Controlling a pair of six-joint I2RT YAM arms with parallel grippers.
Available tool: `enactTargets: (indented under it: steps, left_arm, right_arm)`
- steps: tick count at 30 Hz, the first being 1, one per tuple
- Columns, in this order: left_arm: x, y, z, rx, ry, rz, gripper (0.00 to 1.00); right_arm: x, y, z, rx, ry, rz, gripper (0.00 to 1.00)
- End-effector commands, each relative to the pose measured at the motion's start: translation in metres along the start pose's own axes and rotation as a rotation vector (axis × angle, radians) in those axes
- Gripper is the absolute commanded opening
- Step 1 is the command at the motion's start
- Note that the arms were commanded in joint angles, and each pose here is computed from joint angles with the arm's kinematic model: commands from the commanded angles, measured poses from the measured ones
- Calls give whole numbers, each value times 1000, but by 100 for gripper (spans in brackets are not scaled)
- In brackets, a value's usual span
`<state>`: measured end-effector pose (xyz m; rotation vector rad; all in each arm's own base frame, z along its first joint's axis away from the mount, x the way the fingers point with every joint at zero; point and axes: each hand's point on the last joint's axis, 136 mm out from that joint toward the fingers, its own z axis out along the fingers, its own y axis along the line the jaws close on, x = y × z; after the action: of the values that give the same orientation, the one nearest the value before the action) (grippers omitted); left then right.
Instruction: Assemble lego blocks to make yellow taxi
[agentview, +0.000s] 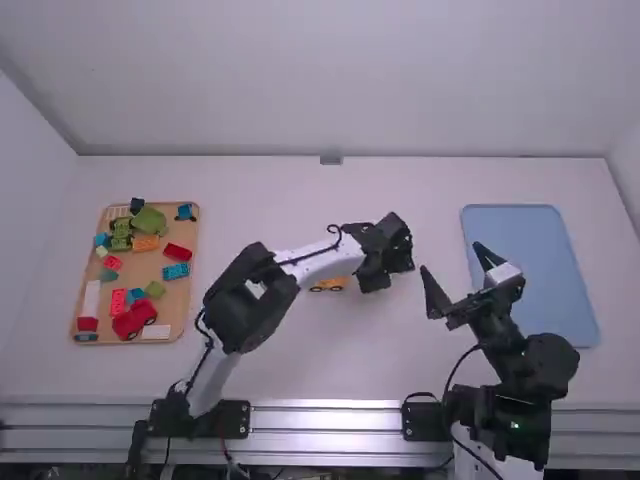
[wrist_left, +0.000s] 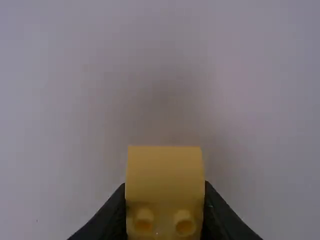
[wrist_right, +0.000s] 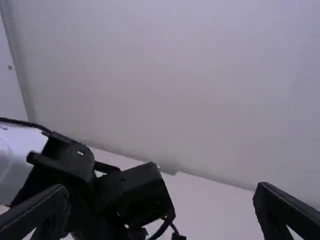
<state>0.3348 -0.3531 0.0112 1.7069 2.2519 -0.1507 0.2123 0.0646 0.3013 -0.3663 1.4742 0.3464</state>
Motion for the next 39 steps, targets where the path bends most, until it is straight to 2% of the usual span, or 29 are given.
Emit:
enactTargets:
  steps: [1,2,5,6,7,8,10,13,14,16,18,20,22,23,25,27,28,29,33,34,39]
  left_arm:
    - [5,0,7,44,-3,65,15]
    - [4,-1,7,56,-11,75,17]
    - [3,-1,6,83,-33,70,36]
    - [3,-1,6,90,-39,80,48]
    - [3,-1,6,93,-38,86,55]
    - [4,-1,6,92,-37,86,57]
    - [5,0,6,85,-32,84,68]
    - [7,3,6,65,-19,82,69]
    - [8,10,4,35,0,63,88]
    - [8,16,2,6,9,30,78]
    - [3,45,-17,-118,6,-189,66]
    - [-2,55,-28,-168,-11,-267,65]
    - [-9,70,-46,-231,-41,-320,68]
    - [-9,76,-54,-245,-53,-328,74]
    - [-9,80,-64,-250,-67,-327,76]
    - [-5,89,-75,-261,-76,-334,93]
    - [0,94,-81,-269,-77,-348,93]
    - [6,101,-89,-274,-79,-375,99]
    - [28,111,-107,-209,-108,-454,99]
    - [32,112,-113,-177,-133,-464,99]
    - [41,115,-141,-99,-233,-477,99]
  right_arm:
    - [2,-1,0,3,-1,9,99]
    - [2,-1,0,2,-1,10,99]
    - [2,4,0,-25,0,9,99]
    - [2,7,0,-39,0,9,99]
    - [2,7,0,-44,0,5,99]
    - [2,7,0,-43,0,5,99]
    - [2,7,0,-42,-1,5,99]
    - [1,7,0,-42,-4,2,99]
    - [-1,7,0,-41,-9,-2,99]
    - [-2,7,0,-42,-14,-6,99]
    - [-1,5,3,-42,-10,-27,99]
    - [-1,3,6,-41,-7,-25,99]
    - [-4,-3,13,-42,-16,-3,99]
    - [-5,-7,18,-42,-20,4,99]
    - [-6,-12,25,-42,-13,15,99]
    - [-5,-20,35,-42,14,26,99]
    - [-4,-24,41,-47,37,26,99]
    - [-3,-26,49,-66,65,21,99]
    - [1,-29,80,-145,166,17,99]
    - [2,-27,95,-184,203,19,99]
    - [15,0,145,-367,313,-73,99]
